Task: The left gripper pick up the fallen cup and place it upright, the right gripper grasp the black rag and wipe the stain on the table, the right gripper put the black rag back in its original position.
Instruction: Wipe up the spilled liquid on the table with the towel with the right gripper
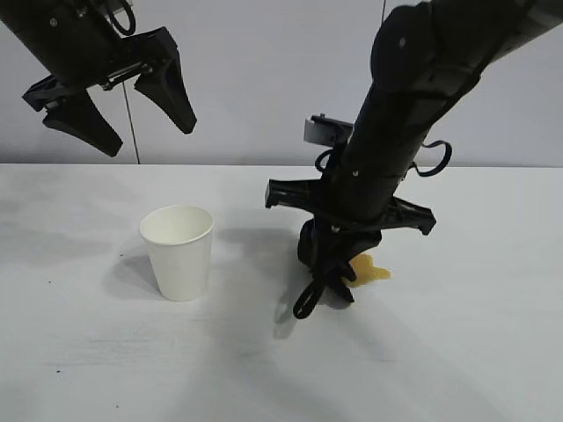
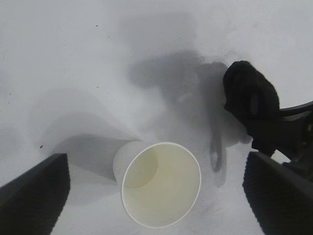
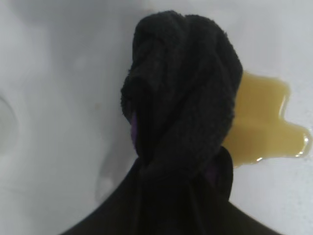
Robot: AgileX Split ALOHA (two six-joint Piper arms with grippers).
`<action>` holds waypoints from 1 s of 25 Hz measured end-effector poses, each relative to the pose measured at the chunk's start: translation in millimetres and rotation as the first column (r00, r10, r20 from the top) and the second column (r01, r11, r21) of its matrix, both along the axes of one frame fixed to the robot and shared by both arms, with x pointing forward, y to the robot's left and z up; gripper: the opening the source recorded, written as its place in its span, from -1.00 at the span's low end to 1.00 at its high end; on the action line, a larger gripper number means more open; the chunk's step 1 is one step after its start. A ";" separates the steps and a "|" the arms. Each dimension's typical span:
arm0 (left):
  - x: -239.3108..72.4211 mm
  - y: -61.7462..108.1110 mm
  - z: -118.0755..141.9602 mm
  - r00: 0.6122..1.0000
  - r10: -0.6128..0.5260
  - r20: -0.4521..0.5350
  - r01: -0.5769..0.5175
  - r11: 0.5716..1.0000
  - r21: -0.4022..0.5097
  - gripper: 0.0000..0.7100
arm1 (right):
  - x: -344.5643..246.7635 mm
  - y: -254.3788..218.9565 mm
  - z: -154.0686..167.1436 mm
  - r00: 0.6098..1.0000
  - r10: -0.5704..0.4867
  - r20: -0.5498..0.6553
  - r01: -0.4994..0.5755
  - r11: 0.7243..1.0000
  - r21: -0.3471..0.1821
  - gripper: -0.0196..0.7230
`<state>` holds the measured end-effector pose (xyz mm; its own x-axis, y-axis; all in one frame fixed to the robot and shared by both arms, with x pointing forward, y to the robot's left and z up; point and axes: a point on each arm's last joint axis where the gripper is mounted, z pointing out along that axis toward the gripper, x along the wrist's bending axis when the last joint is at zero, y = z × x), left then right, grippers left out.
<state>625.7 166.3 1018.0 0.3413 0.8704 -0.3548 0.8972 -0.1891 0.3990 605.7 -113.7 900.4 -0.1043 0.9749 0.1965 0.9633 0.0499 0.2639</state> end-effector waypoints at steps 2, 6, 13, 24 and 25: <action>0.0 0.3 -0.2 1.000 -0.002 0.000 0.002 1.000 0.004 0.96 | 0.7 -0.9 -5.4 1.000 -0.010 -0.005 0.010 1.000 -0.013 -0.64; -0.3 0.3 -0.3 1.000 -0.003 -0.002 0.003 1.000 0.005 0.96 | 6.9 -12.0 -4.9 0.998 -0.056 0.017 0.056 0.997 -0.051 -0.64; -0.3 0.3 -0.3 1.000 -0.003 -0.002 0.003 1.000 0.005 0.96 | 26.3 -64.9 -4.6 0.988 -0.152 0.034 0.155 0.981 -0.119 -0.64; -0.3 0.3 -0.3 1.000 -0.003 -0.002 0.003 1.000 0.005 0.96 | 25.6 -70.1 -4.6 0.992 -0.129 0.000 0.128 0.984 -0.123 -0.64; -0.3 0.3 -0.3 1.000 -0.003 -0.002 0.003 1.000 0.005 0.96 | 22.7 -60.8 -4.6 0.994 -0.113 -0.008 0.111 0.988 -0.106 -0.64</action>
<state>625.4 166.7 1017.7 0.3427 0.8714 -0.3511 0.8977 -0.1936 0.3959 628.4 -174.6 895.8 0.0090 0.9956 0.0929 0.9680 -0.0319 0.2489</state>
